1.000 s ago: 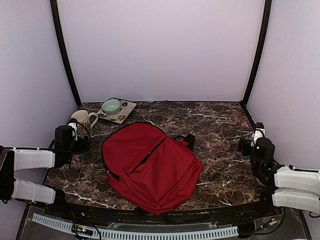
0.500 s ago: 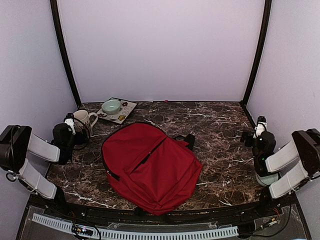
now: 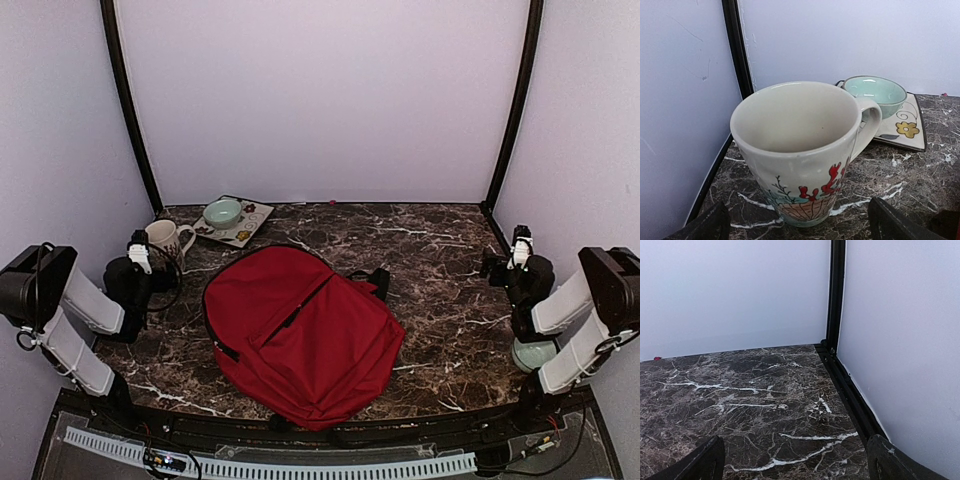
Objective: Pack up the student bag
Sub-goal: Reset both arms
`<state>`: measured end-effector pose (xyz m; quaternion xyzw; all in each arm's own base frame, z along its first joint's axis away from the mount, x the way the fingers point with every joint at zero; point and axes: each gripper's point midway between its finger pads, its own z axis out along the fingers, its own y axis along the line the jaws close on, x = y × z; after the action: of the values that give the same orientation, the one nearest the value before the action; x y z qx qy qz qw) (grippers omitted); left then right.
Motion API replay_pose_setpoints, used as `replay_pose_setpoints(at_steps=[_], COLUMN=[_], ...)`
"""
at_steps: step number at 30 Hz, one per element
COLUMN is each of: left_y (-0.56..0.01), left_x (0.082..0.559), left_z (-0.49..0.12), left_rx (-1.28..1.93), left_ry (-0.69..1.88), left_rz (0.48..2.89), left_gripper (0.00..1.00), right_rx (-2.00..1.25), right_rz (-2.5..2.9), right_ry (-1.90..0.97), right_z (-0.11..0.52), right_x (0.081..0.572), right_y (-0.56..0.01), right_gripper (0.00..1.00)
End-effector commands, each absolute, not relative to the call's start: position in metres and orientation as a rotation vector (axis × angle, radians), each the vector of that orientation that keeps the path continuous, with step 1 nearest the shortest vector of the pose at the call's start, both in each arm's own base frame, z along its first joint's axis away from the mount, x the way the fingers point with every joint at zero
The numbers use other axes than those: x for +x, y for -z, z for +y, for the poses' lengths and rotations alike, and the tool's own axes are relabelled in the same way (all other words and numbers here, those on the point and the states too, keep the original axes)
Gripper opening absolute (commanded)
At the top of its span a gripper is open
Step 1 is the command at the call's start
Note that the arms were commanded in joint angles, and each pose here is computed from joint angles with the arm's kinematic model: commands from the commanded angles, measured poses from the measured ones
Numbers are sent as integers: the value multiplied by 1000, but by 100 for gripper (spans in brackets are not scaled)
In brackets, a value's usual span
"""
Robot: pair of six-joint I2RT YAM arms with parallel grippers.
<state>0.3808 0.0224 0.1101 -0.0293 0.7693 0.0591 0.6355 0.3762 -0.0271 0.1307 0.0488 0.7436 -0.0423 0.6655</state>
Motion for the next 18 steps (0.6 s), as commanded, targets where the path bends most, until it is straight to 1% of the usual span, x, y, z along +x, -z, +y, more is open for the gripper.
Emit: replay_pose_setpoints(at_steps=[1, 18], left_y=[-124, -125], left_x=[381, 382], left_z=[21, 21], left_rx=[-53, -51], left_ry=[-142, -143], left_rz=[1699, 1693], left_gripper=[99, 99], right_rx=[106, 104], right_rz=[1629, 1627], right_ry=[67, 68], right_z=[-24, -24], right_x=[378, 378], right_y=[-143, -143], right_gripper=[99, 99])
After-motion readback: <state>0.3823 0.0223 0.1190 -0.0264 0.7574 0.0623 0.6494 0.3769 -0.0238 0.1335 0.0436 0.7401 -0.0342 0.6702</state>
